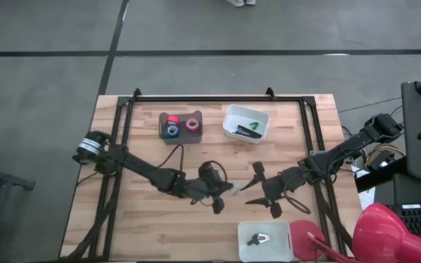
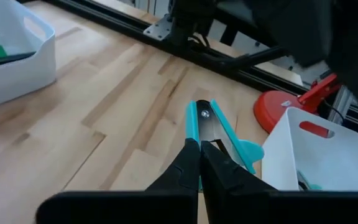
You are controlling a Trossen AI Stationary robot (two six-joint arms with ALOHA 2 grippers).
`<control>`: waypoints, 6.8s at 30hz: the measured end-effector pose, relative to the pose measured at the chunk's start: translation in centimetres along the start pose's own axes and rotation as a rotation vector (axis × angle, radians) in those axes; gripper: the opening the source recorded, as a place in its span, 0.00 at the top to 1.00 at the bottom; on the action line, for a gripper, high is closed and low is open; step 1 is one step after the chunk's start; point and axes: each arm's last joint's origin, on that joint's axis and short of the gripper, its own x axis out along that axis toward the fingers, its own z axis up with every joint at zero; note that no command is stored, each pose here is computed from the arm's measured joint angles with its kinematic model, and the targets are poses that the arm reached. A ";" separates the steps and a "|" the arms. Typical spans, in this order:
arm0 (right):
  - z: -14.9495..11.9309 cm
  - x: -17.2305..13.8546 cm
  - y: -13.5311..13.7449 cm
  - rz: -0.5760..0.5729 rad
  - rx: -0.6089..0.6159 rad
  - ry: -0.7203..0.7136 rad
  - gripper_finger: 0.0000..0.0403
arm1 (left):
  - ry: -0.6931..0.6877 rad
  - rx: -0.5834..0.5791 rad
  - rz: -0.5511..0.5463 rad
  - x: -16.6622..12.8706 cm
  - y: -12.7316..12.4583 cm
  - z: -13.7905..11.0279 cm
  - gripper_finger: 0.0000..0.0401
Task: Pick and place Stapler, Stapler remover, tape
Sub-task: Put the blue staple remover into the bottom white bin, then return to Home Position
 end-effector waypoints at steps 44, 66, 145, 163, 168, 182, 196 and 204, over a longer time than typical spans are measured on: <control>-2.4 4.3 -0.4 -0.024 -0.026 0.239 0.80 | 0.046 0.000 0.001 0.8 0.4 0.2 0.99; -1.3 3.5 -0.4 0.025 0.000 0.237 0.98 | 0.023 -0.003 0.001 0.8 0.4 0.4 0.87; -4.1 -3.7 -2.6 -0.156 0.144 -0.015 0.98 | -0.142 0.295 0.098 -11.2 10.8 -1.9 0.90; -7.5 -9.8 -3.1 -0.154 0.201 -0.193 0.98 | -0.246 0.349 -0.055 -17.2 14.5 -4.1 0.90; -8.6 -10.6 -3.3 -0.183 0.187 -0.208 0.98 | -0.304 0.346 -0.136 -18.2 15.2 -4.8 0.90; -10.6 -12.6 -3.1 -0.106 0.160 -0.268 0.98 | -0.399 0.279 -0.182 -20.4 17.4 -6.8 0.91; -13.8 -12.5 -2.6 -0.104 0.178 -0.315 0.98 | -0.388 0.288 -0.180 -20.8 17.6 -7.0 0.91; -14.0 -12.1 -2.6 -0.099 0.225 -0.280 0.98 | -0.317 0.313 -0.162 -20.4 17.8 -7.6 0.91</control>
